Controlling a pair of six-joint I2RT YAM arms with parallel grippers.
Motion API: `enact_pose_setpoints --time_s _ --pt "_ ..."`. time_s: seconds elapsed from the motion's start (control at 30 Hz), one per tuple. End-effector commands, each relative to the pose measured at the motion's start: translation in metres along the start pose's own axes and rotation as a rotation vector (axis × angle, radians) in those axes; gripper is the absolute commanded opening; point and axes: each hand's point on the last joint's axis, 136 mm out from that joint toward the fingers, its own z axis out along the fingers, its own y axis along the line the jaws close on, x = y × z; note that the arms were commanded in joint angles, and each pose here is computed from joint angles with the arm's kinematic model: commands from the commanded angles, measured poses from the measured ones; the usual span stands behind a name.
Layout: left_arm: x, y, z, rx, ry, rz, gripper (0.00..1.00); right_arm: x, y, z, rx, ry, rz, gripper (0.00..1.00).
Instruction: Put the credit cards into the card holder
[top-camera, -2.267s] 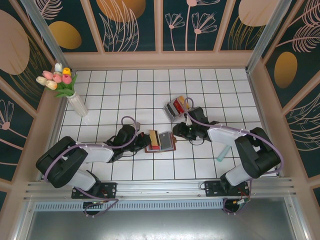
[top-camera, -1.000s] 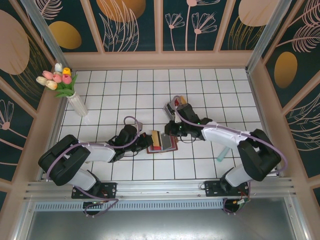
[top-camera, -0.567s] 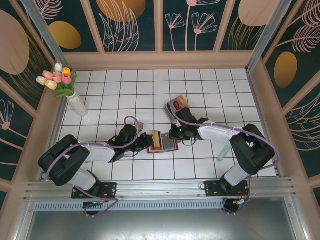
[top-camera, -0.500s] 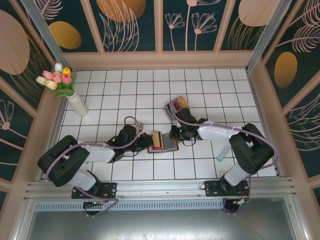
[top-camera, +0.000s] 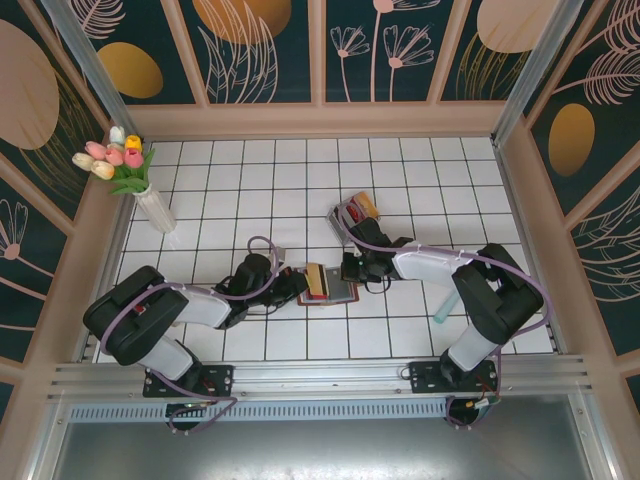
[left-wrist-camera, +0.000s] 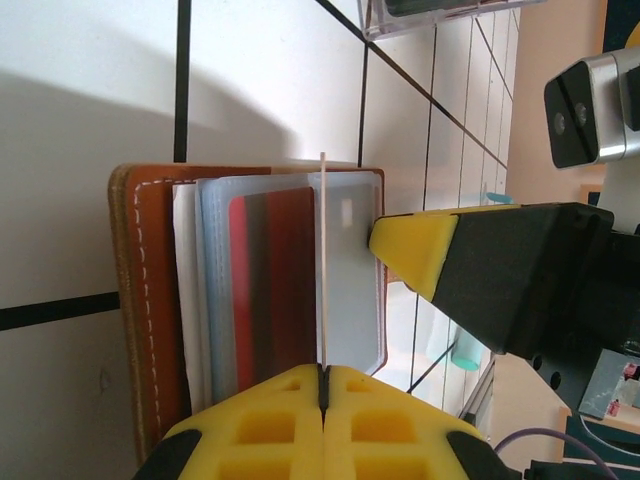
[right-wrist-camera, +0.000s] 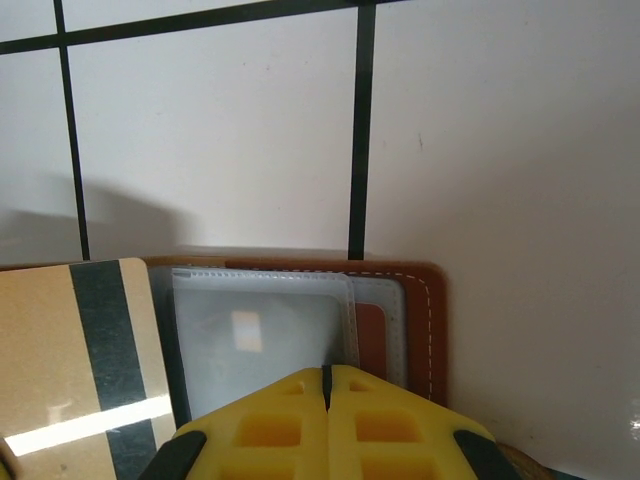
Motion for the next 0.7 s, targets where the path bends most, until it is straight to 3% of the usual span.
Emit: enact_pose_setpoints --time_s 0.0,0.17,0.67 --pt "0.0 -0.004 0.003 0.007 0.002 -0.011 0.0 0.019 -0.034 0.01 0.123 0.051 0.01 0.06" --pt "0.002 0.01 0.006 -0.096 0.002 0.022 0.0 0.017 -0.033 0.009 0.121 0.044 0.011 0.06" --pt "0.016 0.01 0.018 -0.114 0.065 0.033 0.0 0.019 -0.035 0.013 0.124 0.049 0.019 0.06"
